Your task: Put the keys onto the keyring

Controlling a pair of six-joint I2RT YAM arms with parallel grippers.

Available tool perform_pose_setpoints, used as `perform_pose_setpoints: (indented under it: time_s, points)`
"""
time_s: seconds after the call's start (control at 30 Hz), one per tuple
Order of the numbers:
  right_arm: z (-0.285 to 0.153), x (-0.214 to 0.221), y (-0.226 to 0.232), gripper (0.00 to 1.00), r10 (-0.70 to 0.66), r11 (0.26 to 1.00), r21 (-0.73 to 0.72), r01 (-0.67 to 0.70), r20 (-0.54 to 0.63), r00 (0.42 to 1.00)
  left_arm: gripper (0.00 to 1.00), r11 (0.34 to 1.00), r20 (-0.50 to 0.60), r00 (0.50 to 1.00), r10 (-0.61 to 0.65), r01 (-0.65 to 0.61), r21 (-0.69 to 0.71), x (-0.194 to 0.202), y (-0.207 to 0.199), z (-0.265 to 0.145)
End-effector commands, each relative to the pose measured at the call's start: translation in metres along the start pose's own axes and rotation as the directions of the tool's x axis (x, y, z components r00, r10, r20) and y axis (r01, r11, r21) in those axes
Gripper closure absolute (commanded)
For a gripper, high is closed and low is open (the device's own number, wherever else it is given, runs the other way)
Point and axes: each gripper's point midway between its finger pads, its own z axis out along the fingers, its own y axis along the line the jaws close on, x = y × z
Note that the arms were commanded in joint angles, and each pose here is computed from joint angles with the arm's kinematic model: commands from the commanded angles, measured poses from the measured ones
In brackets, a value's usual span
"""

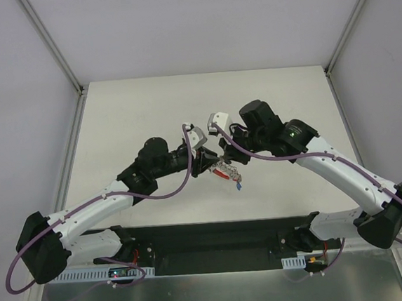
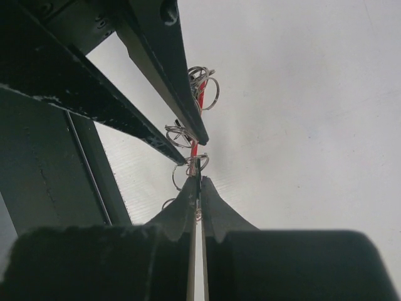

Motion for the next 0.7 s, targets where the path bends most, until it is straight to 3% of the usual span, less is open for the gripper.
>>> perform_pose_setpoints:
  time_s: [0.0, 0.67]
  points:
    - [-0.010, -0.026, -0.006, 0.99, 0.003, 0.999, 0.037, -0.005, 0.065, 0.998, 0.81, 0.996, 0.063, 0.998, -0.013, 0.018, -0.086, -0.013, 0.012, 0.004]
    - [-0.015, -0.027, -0.011, 0.99, 0.117, 0.988, 0.098, -0.122, 0.059, 0.991, 0.76, 0.990, 0.160, 0.987, 0.032, -0.009, -0.141, -0.013, -0.005, -0.010]
